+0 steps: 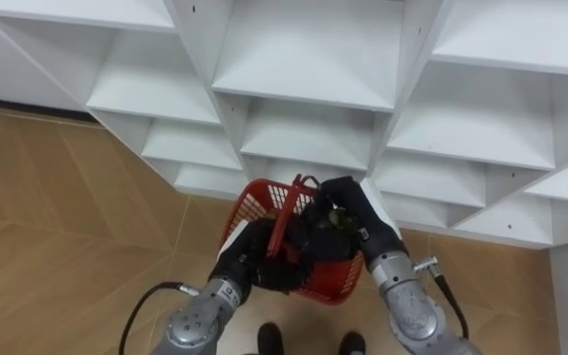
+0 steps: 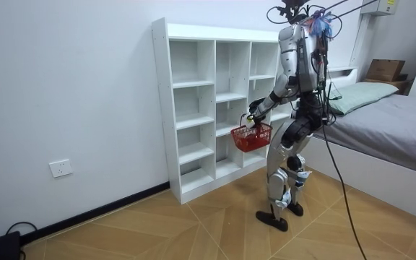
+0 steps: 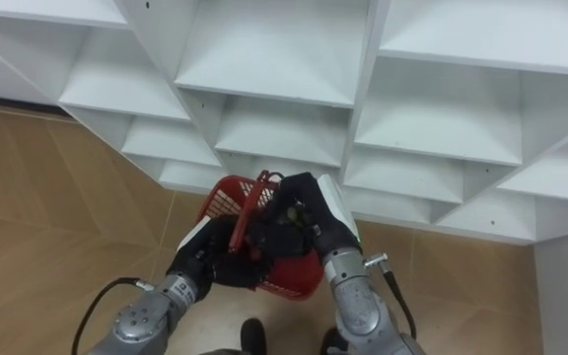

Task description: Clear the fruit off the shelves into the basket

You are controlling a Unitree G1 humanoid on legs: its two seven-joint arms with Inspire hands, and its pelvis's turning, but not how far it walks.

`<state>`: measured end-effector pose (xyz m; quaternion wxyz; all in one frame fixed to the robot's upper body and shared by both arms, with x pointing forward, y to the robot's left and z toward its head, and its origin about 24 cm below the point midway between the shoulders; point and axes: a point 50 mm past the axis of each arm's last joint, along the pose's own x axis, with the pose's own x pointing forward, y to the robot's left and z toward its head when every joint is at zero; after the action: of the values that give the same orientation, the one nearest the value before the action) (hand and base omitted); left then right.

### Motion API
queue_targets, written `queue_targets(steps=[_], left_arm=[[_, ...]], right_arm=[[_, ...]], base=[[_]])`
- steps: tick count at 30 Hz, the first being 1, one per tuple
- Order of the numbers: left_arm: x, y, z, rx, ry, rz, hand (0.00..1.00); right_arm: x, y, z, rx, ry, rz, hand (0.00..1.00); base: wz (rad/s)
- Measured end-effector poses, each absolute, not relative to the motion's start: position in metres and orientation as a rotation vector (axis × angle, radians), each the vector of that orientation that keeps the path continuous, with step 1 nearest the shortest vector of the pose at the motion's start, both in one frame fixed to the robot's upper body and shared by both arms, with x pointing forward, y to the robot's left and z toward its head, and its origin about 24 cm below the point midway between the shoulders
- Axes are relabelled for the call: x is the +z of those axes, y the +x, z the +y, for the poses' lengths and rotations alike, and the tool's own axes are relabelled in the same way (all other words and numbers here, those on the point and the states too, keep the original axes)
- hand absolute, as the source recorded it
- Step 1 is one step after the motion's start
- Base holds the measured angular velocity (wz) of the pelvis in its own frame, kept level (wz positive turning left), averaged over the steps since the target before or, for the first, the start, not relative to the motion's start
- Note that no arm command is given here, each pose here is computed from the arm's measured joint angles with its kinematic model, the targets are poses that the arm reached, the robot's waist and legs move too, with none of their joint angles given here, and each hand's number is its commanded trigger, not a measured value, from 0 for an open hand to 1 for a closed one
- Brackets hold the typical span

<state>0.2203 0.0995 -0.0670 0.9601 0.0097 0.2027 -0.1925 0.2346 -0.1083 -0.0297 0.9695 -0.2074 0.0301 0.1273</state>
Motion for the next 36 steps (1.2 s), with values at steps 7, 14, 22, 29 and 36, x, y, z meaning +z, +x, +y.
queue_targets(steps=[7,14,22,29,36], left_arm=[[-0.0688,0.2167,0.0976,-0.407,-0.026,0.425,1.00],[-0.0697,0.2150,0.0970,-0.399,-0.067,0.433,1.00],[-0.0697,0.2150,0.0969,-0.402,-0.068,0.433,1.00],[-0.0696,0.2151,0.0966,-0.398,-0.084,0.434,1.00],[-0.0690,0.2159,0.0967,-0.398,-0.084,0.432,1.00]], right_arm=[[-0.0284,0.2344,-0.1075,0.254,-0.412,0.046,0.00],[-0.0282,0.2344,-0.1072,0.253,-0.410,0.044,0.00],[-0.0282,0.2344,-0.1070,0.255,-0.409,0.045,0.00],[-0.0279,0.2345,-0.1068,0.252,-0.408,0.042,0.00],[-0.0276,0.2342,-0.1062,0.247,-0.408,0.036,0.00]], base=[[-0.01],[0.00],[0.00],[0.00],[0.01]])
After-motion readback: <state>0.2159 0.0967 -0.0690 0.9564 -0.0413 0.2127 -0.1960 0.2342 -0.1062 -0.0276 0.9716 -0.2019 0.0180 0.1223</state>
